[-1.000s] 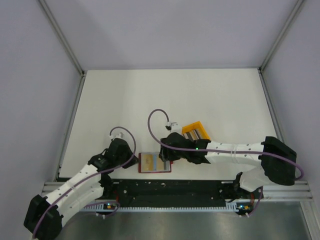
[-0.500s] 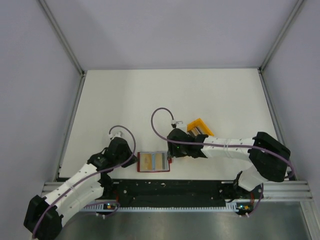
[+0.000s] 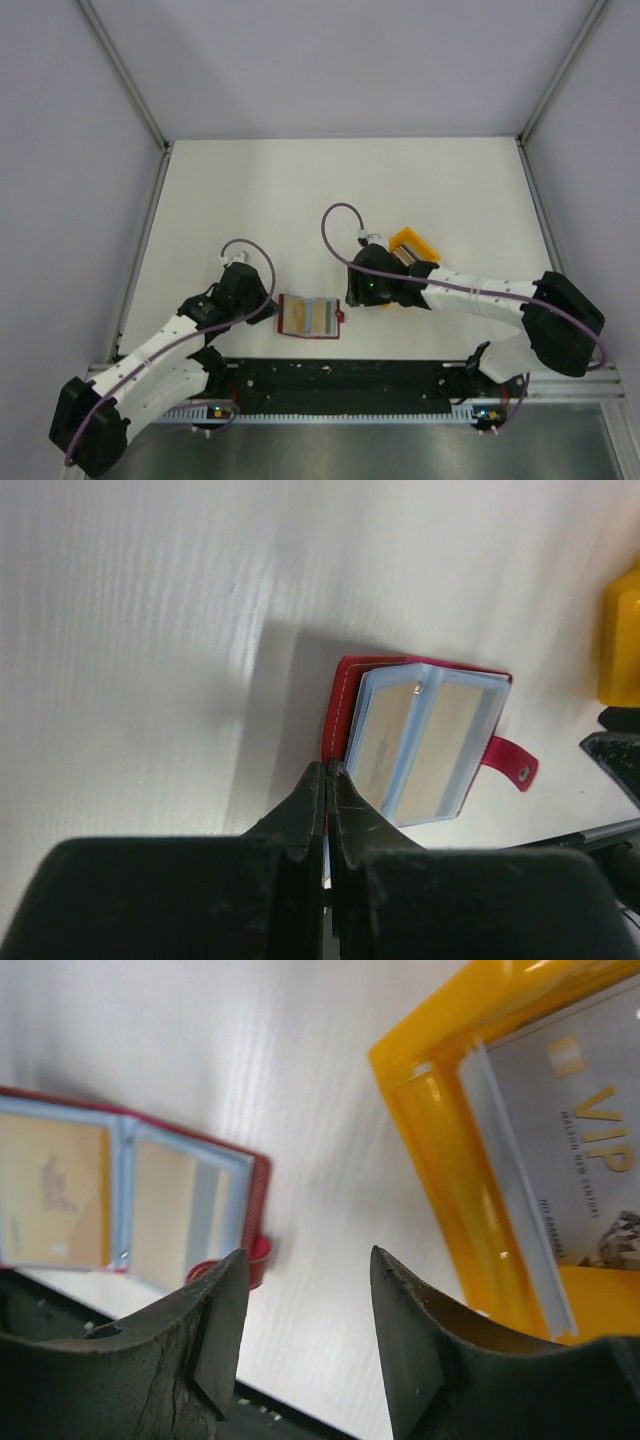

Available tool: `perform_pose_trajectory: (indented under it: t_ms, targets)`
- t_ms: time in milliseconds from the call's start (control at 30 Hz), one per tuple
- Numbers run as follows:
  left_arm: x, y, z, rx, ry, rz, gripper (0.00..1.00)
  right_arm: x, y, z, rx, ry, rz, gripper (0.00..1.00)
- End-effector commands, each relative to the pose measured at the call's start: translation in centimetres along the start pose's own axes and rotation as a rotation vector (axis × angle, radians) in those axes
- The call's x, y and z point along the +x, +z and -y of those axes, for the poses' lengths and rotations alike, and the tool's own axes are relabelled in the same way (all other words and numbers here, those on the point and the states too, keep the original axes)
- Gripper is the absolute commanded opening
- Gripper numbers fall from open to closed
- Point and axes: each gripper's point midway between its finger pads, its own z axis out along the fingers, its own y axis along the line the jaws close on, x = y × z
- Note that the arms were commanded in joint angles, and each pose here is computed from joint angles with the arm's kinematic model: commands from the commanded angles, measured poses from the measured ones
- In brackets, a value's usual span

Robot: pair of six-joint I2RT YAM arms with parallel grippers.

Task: Put the credit cards into the card holder
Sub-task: Close the card holder at the center of the board.

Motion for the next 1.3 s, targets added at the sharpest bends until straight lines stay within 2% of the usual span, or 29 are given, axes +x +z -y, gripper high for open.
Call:
perform_pose_trajectory:
  t_ms: [0,133,267,500,800,1033,1200,1267]
  targets:
    - [-1.7,-1.0,3.3,0.103,0.004,0.038,0.00,-1.1,-3.0,-4.8,-0.216,0.015,0.019,0.52]
    - [-1.5,-1.1,3.4,0.107,-0.004,0.026,0.00,-0.9,-2.9,-6.9,-0.221,0.015,0.016,0.52]
    - [-1.5,-1.1,3.5,0.109,-0.001,0.025,0.00,-0.1,-2.0,-7.9,-0.152,-0.013,0.016,0.52]
    - [-1.5,-1.2,3.6,0.115,0.007,0.024,0.00,0.1,-0.3,-6.6,0.000,-0.058,0.004,0.49]
    - [-1.5,-1.2,3.6,0.118,0.008,0.024,0.00,0.7,-0.3,-5.9,0.044,-0.096,-0.009,0.33]
    - [-1.5,-1.2,3.6,0.117,0.011,0.026,0.00,0.7,-0.8,-6.0,0.037,-0.095,-0.002,0.17]
    - [-1.5,-1.2,3.6,0.119,0.015,0.026,0.00,0.6,-1.2,-6.0,0.028,-0.087,0.003,0.14]
    - [-1.5,-1.2,3.7,0.121,0.017,0.025,0.00,0.5,-1.4,-6.0,0.025,-0.085,0.009,0.05]
